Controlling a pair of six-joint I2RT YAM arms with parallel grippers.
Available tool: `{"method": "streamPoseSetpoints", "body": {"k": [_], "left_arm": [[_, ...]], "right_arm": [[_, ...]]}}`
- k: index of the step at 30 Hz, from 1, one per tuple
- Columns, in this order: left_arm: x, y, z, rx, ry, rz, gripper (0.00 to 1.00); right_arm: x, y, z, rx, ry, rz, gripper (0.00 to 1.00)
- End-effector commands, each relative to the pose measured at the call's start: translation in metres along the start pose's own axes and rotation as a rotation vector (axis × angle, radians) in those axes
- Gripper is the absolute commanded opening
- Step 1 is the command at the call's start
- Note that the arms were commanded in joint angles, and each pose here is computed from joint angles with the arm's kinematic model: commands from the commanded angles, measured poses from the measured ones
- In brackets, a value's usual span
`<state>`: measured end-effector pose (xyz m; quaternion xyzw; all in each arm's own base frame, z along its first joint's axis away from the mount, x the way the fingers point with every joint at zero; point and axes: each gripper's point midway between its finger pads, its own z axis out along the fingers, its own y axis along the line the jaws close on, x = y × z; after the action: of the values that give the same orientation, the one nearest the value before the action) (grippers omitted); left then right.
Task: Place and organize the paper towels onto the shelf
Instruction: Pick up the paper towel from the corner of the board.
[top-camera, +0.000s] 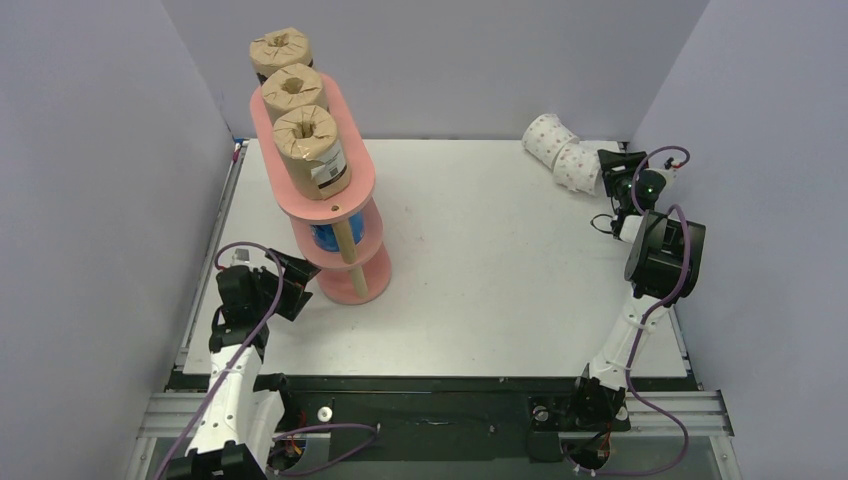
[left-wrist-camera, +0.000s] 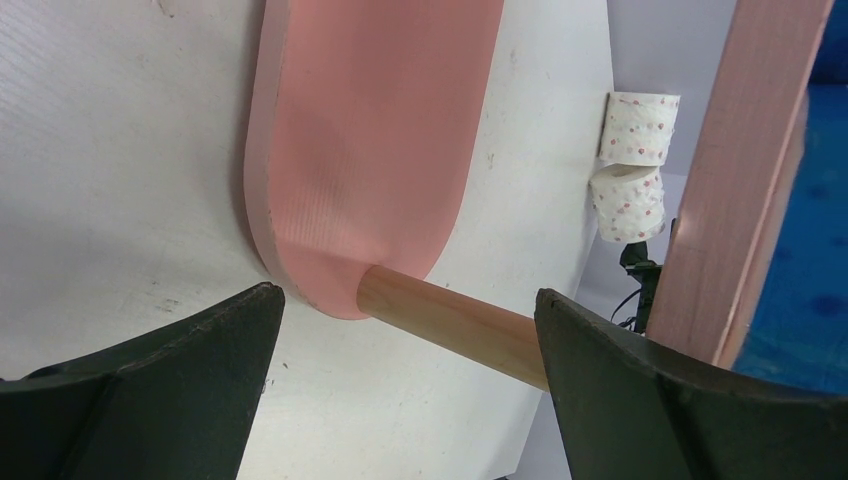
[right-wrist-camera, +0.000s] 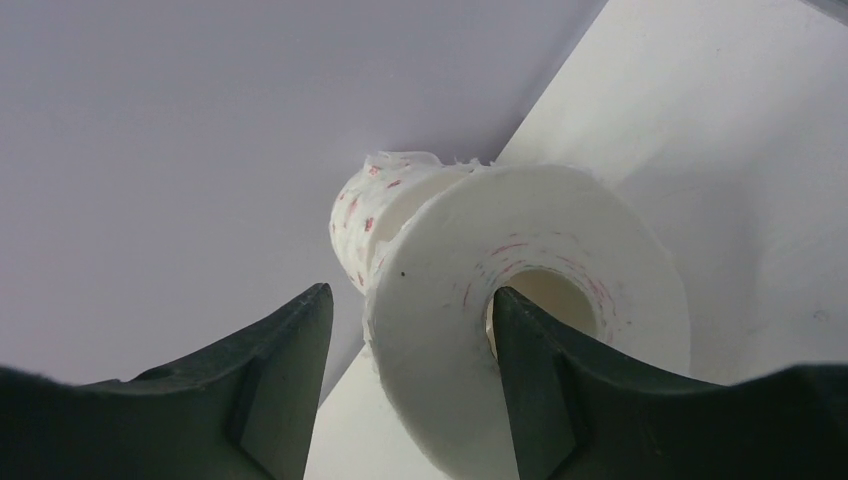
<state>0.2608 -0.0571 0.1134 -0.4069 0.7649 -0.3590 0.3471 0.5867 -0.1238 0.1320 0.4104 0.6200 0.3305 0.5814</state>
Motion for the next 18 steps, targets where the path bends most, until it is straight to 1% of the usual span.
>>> {"method": "streamPoseSetpoints", "body": {"k": [1,3,9,11,16,18], "left_arm": [[0.0,-0.008,-0.003,0.031,-0.001,0.002,0.97],[0.001,-0.008,-0.003,0.031,-0.002,0.0,0.96],[0.001,-0.009,-0.004,0.037,-0.005,-0.005,0.97],[0.0,-0.009,-0.004,0.038,-0.007,-0.005,0.96],[0.001,-0.01,-0.005,0.045,-0.004,-0.005,0.96],[0.002,-0.01,-0.006,0.044,-0.004,-0.007,0.96]], "right_arm": [[-0.006,0.026,0.001,-0.131,-0.008,-0.003,0.55],[-0.003,0.025,0.002,-0.136,0.013,-0.002,0.56],[0.006,0.013,0.002,-0.085,0.054,-0.049,0.67],[0.008,0.01,0.001,-0.062,0.067,-0.067,0.69],[0.019,0.002,0.0,-0.019,0.109,-0.09,0.7],[0.023,0.001,-0.001,-0.024,0.122,-0.088,0.67]]}}
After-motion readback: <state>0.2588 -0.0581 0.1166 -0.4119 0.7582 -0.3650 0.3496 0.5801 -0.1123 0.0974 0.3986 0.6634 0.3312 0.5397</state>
